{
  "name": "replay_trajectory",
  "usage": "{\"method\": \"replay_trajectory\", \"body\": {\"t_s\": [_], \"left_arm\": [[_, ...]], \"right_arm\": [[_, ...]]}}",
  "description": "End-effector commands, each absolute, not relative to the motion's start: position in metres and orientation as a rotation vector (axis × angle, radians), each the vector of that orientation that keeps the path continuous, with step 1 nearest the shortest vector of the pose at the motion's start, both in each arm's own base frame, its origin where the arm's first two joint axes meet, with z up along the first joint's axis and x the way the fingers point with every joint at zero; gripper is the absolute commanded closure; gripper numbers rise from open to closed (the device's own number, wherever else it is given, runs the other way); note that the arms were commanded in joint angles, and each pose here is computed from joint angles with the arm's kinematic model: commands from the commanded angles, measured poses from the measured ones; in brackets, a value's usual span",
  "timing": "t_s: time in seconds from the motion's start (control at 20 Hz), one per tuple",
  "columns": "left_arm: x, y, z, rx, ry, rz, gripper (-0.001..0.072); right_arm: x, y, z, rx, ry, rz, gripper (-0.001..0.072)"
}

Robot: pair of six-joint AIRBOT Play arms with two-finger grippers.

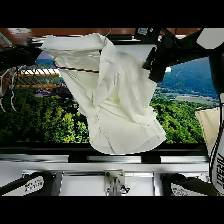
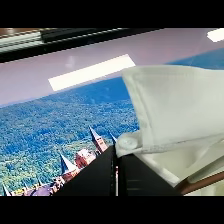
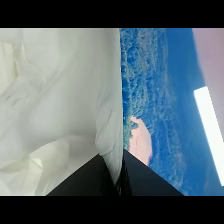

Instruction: Fold the shirts.

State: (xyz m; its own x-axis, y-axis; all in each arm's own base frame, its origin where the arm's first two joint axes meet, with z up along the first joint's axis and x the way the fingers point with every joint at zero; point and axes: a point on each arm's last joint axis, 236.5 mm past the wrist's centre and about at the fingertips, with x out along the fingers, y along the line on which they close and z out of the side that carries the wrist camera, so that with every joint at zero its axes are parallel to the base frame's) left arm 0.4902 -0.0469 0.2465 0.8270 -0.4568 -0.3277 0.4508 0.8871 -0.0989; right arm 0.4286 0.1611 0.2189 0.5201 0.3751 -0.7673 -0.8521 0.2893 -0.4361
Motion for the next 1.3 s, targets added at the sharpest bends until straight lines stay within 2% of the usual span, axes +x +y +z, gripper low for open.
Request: {"method": "replay_trajectory", "body": {"t_s": [0.0, 0.15, 0.35, 0.65, 1.0, 1.25], "left_arm": [[0.494, -0.041, 0.242, 0.000, 0.361, -0.458, 0.0662], [0.493, -0.041, 0.243, 0.001, 0.358, -0.459, 0.0662], [0.484, -0.050, 0.240, 0.003, 0.388, -0.502, 0.0662], [0.472, -0.073, 0.237, 0.016, 0.416, -0.585, 0.0662], [0.481, -0.053, 0.230, 0.097, 0.420, -0.517, 0.0662], [0.464, -0.084, 0.241, 0.021, 0.415, -0.632, 0.0661]], "right_arm": [[0.428, 0.154, 0.225, -0.969, 0.595, 0.858, 0.0641], [0.435, 0.132, 0.222, -1.022, 0.641, 0.777, 0.0642], [0.457, 0.117, 0.231, -0.996, 0.599, 0.689, 0.0641], [0.474, 0.118, 0.216, -0.999, 0.610, 0.681, 0.0641], [0.478, 0.133, 0.235, -0.967, 0.511, 0.687, 0.0641], [0.476, 0.138, 0.236, -0.964, 0.503, 0.696, 0.0641]]}}
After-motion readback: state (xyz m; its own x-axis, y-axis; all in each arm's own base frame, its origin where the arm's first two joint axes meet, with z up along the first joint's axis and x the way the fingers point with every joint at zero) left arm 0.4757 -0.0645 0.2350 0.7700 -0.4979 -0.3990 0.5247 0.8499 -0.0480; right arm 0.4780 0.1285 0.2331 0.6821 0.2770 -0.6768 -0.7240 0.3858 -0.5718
